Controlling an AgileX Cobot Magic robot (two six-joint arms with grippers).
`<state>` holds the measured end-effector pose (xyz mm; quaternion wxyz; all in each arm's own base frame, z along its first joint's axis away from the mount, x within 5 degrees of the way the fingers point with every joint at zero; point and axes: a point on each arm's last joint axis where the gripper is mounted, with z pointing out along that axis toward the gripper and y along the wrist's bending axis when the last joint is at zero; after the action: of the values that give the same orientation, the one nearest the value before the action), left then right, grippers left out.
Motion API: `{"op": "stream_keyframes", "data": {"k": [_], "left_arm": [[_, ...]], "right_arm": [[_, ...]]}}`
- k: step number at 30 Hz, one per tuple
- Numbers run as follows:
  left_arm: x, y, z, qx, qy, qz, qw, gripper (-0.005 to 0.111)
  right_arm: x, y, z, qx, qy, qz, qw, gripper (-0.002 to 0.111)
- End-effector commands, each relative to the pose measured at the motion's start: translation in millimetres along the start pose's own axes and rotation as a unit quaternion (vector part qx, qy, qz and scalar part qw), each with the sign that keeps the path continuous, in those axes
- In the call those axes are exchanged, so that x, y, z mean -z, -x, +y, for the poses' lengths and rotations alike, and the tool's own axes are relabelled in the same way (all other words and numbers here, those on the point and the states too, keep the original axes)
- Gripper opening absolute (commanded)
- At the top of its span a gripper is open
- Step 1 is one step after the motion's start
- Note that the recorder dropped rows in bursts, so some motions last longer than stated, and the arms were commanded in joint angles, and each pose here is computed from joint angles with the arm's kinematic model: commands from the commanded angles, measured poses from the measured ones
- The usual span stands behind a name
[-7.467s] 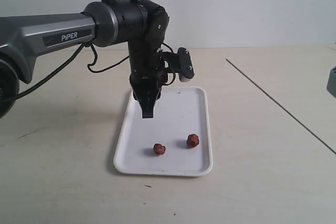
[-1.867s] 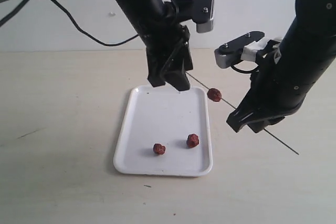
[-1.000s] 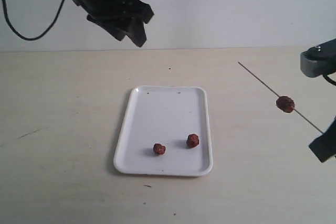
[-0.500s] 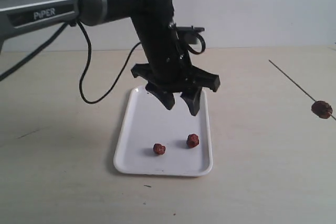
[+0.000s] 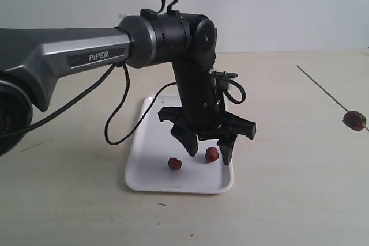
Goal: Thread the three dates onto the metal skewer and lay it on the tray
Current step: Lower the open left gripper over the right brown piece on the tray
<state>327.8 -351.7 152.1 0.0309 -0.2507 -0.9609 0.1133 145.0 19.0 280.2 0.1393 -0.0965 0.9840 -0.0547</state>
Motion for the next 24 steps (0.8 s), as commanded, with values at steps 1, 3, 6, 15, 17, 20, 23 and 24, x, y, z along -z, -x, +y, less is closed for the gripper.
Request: {"op": "stream_keyframes", "data": {"k": [1, 3, 6, 15, 17, 20, 23, 24], "left_arm": [[-7, 0, 2.3, 0.022, 0.005, 0.006, 1.000, 0.065], [-12, 1, 3.4, 0.033, 0.007, 0.011, 0.999, 0.065], [-15, 1, 4.1, 0.044, 0.008, 0.014, 0.999, 0.065], [-15, 8, 5.4, 0.062, 0.009, -0.023, 0.998, 0.065], [-15, 9, 5.3, 0.062, 0.008, -0.031, 0.998, 0.065], [-15, 10, 7.1, 0.057, 0.017, -0.039, 0.997, 0.065], [-15, 11, 9.5, 0.051, 0.030, -0.042, 0.997, 0.065], [-15, 11, 10.1, 0.050, 0.034, -0.043, 0.997, 0.065]], "right_arm": [[0, -2, -1, 0.001, -0.001, 0.000, 1.000, 0.000], [0, -2, -1, 0.003, -0.002, 0.000, 1.000, 0.000], [0, -2, -1, 0.004, -0.002, 0.000, 1.000, 0.000], [0, -3, -1, 0.006, -0.003, 0.006, 1.000, 0.000], [0, -3, -1, 0.006, -0.003, 0.006, 1.000, 0.000], [0, -3, -1, 0.006, -0.003, 0.007, 1.000, 0.000], [0, -3, -1, 0.006, -0.003, 0.007, 1.000, 0.000], [0, -3, -1, 0.006, -0.004, 0.007, 1.000, 0.000]]}}
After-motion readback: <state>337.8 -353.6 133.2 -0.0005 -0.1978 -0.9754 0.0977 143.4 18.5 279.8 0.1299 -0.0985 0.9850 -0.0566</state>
